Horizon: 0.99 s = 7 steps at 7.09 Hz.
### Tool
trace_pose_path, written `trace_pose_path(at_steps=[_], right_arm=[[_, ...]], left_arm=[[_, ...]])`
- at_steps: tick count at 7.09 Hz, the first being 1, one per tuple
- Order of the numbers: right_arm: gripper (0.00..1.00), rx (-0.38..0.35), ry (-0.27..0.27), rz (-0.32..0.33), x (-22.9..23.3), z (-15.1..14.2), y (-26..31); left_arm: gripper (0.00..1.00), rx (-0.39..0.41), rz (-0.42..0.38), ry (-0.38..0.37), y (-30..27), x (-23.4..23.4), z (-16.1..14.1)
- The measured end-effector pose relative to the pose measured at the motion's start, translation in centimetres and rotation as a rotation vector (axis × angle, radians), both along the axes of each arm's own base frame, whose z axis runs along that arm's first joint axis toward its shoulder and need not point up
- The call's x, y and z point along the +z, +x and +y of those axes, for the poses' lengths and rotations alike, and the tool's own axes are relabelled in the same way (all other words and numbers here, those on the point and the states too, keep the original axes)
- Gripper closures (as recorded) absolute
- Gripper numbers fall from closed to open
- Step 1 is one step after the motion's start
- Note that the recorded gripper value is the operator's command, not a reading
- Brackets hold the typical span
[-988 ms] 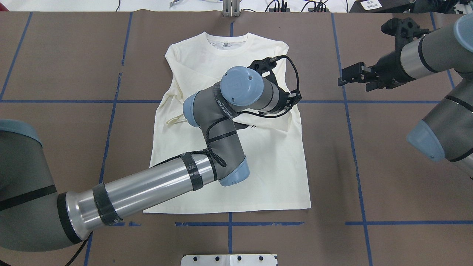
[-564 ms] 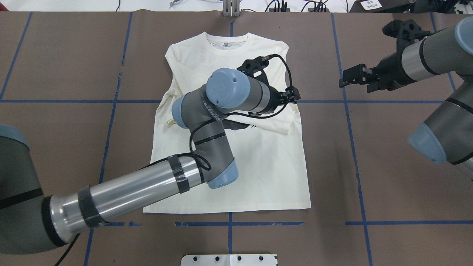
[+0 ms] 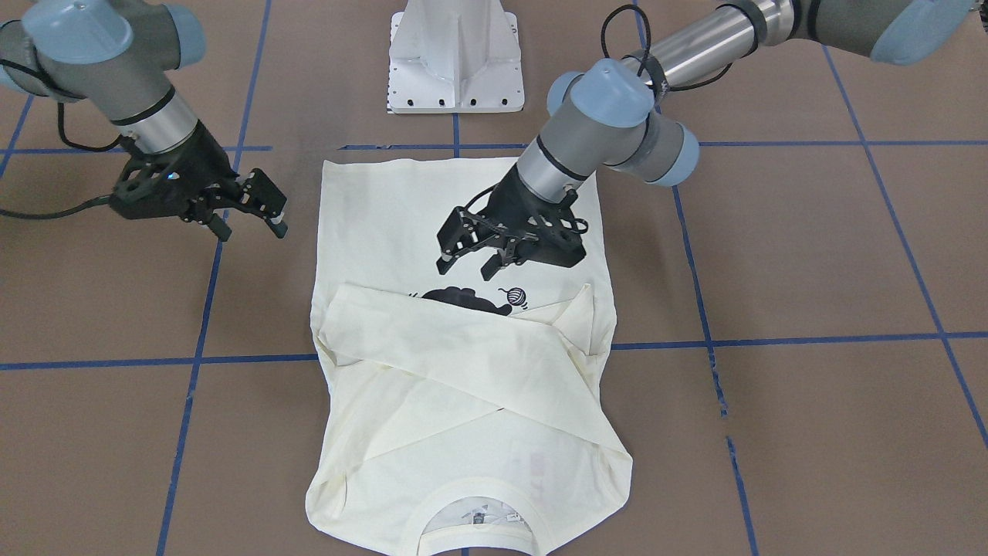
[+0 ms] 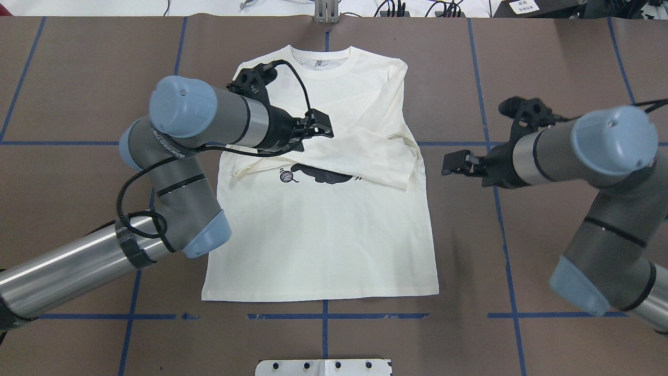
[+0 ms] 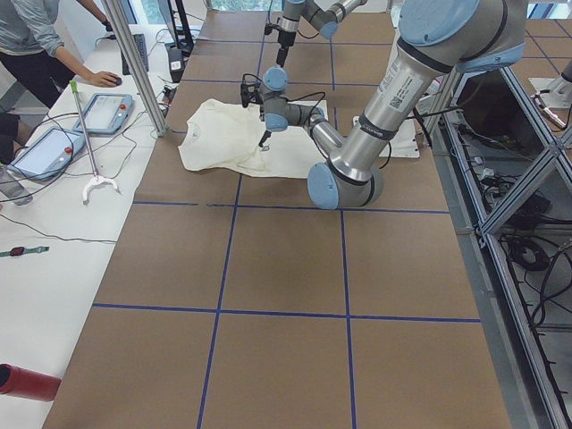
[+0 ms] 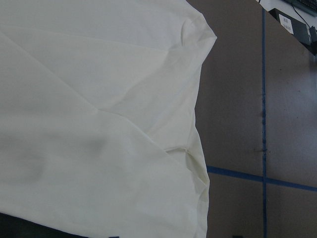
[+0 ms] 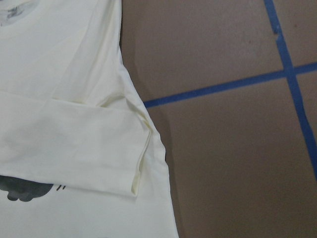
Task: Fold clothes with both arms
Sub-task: 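Release the sleeve with the left gripper while the right gripper moves to the hem corner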
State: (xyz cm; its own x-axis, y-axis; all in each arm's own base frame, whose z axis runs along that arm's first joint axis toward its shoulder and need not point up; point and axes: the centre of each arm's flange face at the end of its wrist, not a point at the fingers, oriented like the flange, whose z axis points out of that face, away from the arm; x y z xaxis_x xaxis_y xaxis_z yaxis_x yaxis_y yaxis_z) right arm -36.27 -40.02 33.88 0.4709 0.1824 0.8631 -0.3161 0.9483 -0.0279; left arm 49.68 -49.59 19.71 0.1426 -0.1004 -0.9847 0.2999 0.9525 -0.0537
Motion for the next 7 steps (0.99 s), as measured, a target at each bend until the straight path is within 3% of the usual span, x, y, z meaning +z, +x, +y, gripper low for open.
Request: trace_pose_path(at_steps=[3,5,7], right_arm=[[0.08,0.083,-0.115,-0.013,0.3,9.5,-5.9],[0.13,0.134,-0.167,-0.003,1.6,13.6,-7.4],[0.13,0.171,-0.184,0.037,2.4,16.7,-9.2]], left_arm=[[0.21,0.006,-0.051,0.007,-4.0,3.5,1.5],[0.2,0.013,-0.067,-0.013,-4.5,5.2,1.9],[0.19,0.013,-0.073,-0.02,-4.6,5.8,2.1]])
